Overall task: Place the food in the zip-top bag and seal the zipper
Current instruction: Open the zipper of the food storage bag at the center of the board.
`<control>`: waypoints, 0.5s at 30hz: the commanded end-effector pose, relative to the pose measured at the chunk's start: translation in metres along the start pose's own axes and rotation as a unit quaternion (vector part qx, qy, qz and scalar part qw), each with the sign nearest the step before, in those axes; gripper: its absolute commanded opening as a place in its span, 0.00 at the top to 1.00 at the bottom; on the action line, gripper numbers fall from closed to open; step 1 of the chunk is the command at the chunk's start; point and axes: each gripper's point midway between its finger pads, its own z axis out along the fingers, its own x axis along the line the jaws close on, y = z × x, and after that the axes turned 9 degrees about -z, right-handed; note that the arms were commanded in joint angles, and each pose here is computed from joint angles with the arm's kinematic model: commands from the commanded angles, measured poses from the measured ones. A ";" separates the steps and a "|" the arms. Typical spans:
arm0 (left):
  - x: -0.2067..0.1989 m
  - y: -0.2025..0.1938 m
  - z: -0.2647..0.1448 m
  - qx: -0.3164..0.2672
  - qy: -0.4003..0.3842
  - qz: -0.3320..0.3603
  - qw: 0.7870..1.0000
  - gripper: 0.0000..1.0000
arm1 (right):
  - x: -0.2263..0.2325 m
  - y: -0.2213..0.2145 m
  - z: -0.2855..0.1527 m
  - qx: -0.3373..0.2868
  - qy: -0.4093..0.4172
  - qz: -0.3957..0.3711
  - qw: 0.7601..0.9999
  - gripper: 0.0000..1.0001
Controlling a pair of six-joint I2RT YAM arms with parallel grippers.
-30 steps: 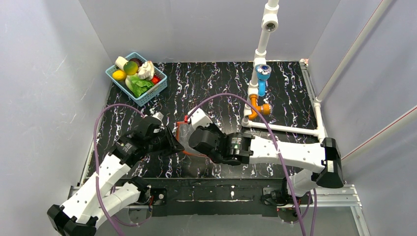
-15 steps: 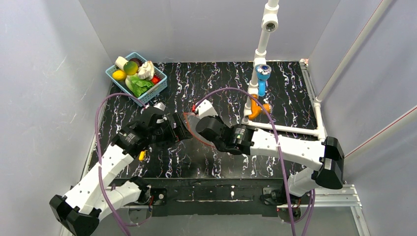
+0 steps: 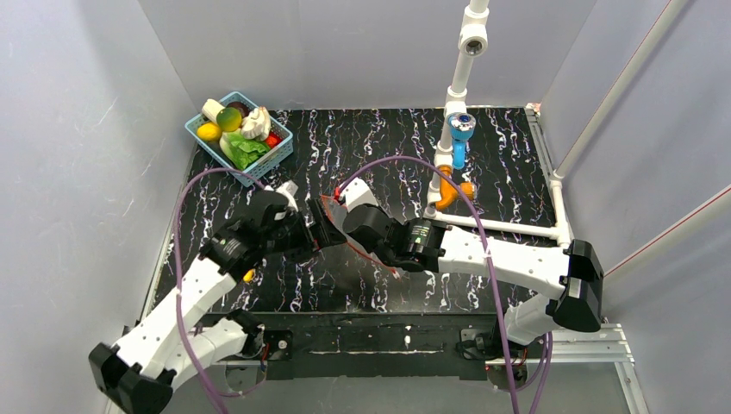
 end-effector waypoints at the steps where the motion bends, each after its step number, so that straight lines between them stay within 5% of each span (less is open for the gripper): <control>1: -0.003 -0.008 -0.017 -0.020 -0.058 0.000 0.998 0.02 | 0.008 0.015 -0.004 -0.020 0.020 0.031 0.999 0.99; 11: -0.016 -0.019 0.007 0.024 -0.076 -0.019 0.997 0.02 | 0.012 0.022 -0.003 -0.005 0.022 0.053 0.998 0.99; 13: -0.010 -0.024 0.020 0.035 -0.053 -0.012 0.998 0.09 | 0.009 0.026 -0.005 -0.004 0.015 0.056 0.998 0.99; 15: 0.004 -0.024 0.029 0.026 -0.020 -0.007 0.999 0.27 | 0.001 0.028 -0.008 0.000 -0.003 0.050 0.999 0.99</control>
